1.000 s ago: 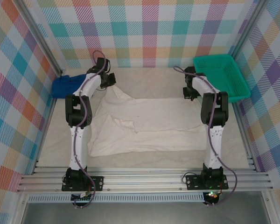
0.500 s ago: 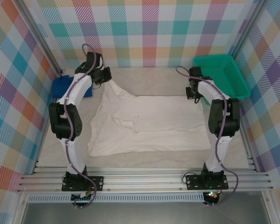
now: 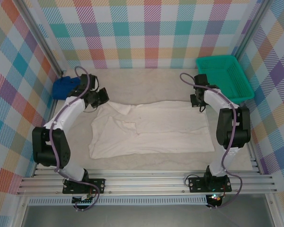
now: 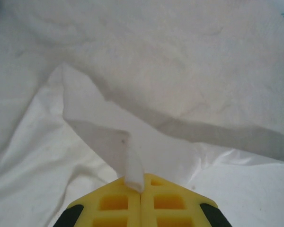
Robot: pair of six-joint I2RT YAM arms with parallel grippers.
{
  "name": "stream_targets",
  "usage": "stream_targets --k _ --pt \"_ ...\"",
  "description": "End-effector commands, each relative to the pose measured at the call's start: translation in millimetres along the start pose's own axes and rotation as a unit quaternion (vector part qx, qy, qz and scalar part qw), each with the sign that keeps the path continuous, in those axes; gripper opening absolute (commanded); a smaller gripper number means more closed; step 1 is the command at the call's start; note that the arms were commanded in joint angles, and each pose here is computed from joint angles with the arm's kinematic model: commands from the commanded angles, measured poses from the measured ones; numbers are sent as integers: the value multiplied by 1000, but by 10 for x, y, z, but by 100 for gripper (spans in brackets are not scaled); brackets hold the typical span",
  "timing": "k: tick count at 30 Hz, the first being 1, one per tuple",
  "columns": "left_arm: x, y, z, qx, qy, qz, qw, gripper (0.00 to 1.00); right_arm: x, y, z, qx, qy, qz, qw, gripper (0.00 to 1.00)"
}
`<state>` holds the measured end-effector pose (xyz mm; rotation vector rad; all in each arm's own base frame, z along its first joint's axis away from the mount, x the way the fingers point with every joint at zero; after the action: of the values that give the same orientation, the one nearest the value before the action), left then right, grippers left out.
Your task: Fold the inside-out t-shirt
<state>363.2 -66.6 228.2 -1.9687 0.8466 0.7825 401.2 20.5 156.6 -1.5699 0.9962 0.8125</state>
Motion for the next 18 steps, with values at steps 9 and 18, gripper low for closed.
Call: stream_targets --k 9,18 --pt "-306 465 223 -20 -16 23 999 0 -158 207 -131 5 34 39 999 11" --pt "-347 699 352 -24 -30 51 998 0 -211 387 -121 -9 37 74 997 12"
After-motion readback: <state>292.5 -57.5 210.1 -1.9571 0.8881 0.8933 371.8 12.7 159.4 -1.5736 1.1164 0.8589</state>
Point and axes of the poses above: each hand's point on the last joint's axis, 136 mm out from that joint toward the fingers, its own x axis out along the fingers, its own z axis along the line the jaws close on, y = z × x, the point moved 8 cm from there along -x, back along the fingers, and after that the axes turned 1 degree about -x, right-handed, at the moved point
